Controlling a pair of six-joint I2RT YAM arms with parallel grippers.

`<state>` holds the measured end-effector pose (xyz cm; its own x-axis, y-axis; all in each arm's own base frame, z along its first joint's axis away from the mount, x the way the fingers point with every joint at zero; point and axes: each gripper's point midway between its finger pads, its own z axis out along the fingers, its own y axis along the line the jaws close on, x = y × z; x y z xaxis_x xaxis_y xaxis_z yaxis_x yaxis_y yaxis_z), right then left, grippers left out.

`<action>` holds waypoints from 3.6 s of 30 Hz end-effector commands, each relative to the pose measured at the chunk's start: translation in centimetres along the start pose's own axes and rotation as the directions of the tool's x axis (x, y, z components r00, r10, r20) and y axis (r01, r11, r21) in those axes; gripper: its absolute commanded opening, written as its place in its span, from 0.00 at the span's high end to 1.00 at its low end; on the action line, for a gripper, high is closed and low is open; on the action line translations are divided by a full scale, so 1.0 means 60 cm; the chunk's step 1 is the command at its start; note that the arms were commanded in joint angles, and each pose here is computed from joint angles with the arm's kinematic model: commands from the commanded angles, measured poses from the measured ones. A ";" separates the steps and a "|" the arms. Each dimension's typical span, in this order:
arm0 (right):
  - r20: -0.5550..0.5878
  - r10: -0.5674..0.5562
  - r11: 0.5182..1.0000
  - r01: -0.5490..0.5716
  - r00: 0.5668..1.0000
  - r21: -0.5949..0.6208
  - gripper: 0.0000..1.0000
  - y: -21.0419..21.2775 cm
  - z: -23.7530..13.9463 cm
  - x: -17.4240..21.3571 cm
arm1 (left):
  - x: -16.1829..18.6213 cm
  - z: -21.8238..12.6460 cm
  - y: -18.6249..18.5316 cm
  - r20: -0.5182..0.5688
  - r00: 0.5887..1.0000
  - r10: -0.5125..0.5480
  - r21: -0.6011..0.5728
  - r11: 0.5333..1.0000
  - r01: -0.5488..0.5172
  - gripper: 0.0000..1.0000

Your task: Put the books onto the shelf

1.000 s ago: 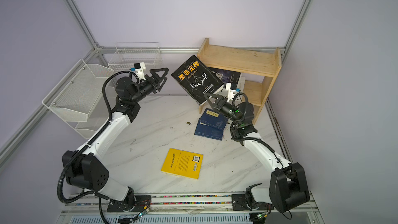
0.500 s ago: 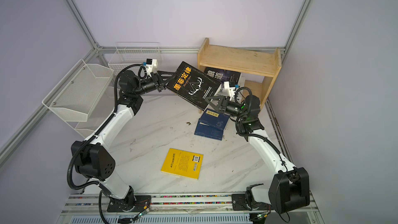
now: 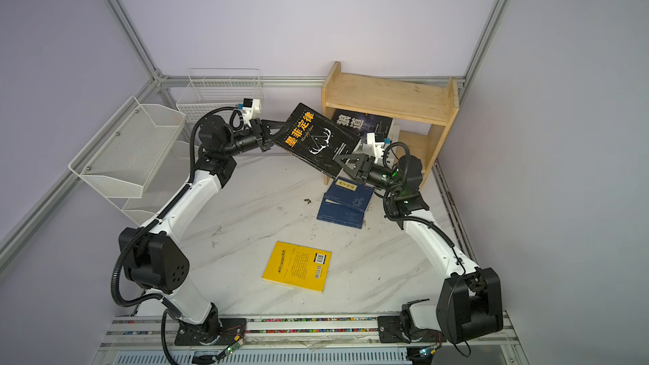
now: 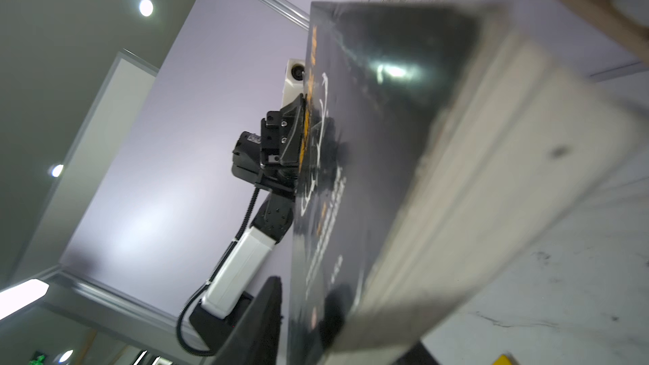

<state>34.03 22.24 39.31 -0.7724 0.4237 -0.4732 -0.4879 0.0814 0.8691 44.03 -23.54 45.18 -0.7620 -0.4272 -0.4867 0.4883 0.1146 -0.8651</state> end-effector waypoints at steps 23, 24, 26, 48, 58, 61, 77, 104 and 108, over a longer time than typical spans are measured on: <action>0.294 0.066 0.994 -0.036 0.954 -0.106 0.68 0.026 -0.041 -0.031 | -0.005 0.029 -0.111 0.202 0.968 0.151 0.103 0.979 -0.175 1.00; 0.302 0.070 0.993 -0.039 0.951 -0.109 0.71 0.025 -0.043 -0.033 | -0.003 0.029 -0.109 0.202 0.968 0.152 0.099 0.980 -0.174 1.00; 0.317 0.083 0.993 -0.051 0.945 -0.109 0.78 0.021 -0.046 -0.034 | 0.002 0.031 -0.102 0.197 0.970 0.143 0.090 0.983 -0.163 1.00; 0.380 -0.054 0.999 0.049 0.924 0.023 0.93 0.037 -0.166 -0.044 | 0.002 0.023 -0.023 0.151 0.980 0.129 -0.049 0.991 -0.123 0.43; 0.366 -0.097 0.993 0.064 0.926 0.100 0.93 0.009 -0.154 -0.094 | -0.003 0.014 -0.018 0.160 0.981 0.110 -0.040 0.994 -0.105 0.42; 0.371 -0.081 0.992 0.037 0.925 0.125 0.93 -0.010 -0.152 -0.115 | -0.005 0.011 -0.018 0.159 0.981 0.114 -0.045 0.993 -0.108 0.41; 0.348 -0.139 0.973 0.062 0.927 0.225 0.93 -0.047 -0.141 -0.194 | 0.001 0.009 -0.001 0.120 0.978 0.168 -0.113 0.982 -0.155 0.18; 0.274 -0.176 0.967 0.114 0.945 0.230 0.92 -0.108 -0.101 -0.252 | 0.012 0.082 0.101 -0.047 0.977 0.208 -0.184 0.960 -0.214 0.00; 0.265 -0.181 0.966 0.121 0.947 0.227 0.91 -0.111 -0.098 -0.255 | 0.010 0.089 0.107 -0.055 0.976 0.213 -0.185 0.958 -0.219 0.00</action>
<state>47.32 9.77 35.89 -0.6056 0.6522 -0.4560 -0.3254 0.3199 0.8898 49.49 -27.44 33.70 -0.7545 -0.3470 -0.5570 0.4145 0.4060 -0.8144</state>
